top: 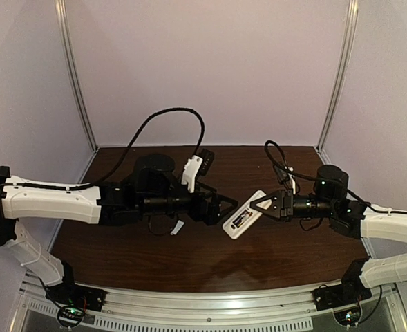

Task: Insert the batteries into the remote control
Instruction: Place the battery in the battery compartment, then load the battery into the battery compartment.

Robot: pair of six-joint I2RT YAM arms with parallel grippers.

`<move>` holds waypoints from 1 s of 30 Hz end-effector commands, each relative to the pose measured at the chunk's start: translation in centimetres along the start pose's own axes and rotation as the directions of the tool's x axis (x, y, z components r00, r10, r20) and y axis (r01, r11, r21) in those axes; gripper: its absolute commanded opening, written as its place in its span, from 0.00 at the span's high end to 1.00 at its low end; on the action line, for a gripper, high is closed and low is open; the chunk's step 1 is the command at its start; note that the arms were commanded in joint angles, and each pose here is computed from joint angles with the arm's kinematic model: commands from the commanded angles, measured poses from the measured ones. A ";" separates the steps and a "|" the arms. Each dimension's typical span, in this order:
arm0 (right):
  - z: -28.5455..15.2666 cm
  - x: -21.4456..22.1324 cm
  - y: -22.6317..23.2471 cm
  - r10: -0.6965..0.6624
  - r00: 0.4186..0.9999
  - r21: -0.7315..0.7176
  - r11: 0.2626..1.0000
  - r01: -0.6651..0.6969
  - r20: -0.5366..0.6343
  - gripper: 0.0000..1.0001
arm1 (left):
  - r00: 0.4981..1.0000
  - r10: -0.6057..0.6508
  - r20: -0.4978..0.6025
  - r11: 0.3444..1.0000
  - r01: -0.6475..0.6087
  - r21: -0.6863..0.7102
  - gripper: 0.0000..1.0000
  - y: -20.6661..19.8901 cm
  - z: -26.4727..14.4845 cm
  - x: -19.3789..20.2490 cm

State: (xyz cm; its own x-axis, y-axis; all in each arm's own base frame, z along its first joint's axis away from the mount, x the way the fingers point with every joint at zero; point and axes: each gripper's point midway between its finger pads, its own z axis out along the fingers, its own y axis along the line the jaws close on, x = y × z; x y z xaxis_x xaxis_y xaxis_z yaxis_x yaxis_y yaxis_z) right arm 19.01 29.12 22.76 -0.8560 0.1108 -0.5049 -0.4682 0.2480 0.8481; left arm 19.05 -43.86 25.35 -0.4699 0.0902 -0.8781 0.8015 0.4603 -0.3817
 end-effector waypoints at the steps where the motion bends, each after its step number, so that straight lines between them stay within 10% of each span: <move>1: 0.3 -1.0 1.4 -0.060 0.998 -0.016 0.998 0.060 0.006 1.00 | 0.977 -0.161 -0.140 0.980 0.176 0.098 0.02 -0.4 0.5 3.2; 30: 0.9 -0.6 1.2 -0.084 0.996 0.010 0.996 0.085 -0.038 1.00 | 0.945 -0.251 -0.209 0.935 0.293 0.202 0.05 -2.3 3.7 3.6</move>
State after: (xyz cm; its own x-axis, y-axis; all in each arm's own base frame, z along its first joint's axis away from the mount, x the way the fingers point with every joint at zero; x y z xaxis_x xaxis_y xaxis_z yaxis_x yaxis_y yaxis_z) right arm 19.13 29.80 22.29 -0.8496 0.0540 -0.5247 -0.4899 0.2881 0.8228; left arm 16.54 -46.96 20.23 -0.7245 0.1957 -0.6609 0.6839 0.3237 -0.6539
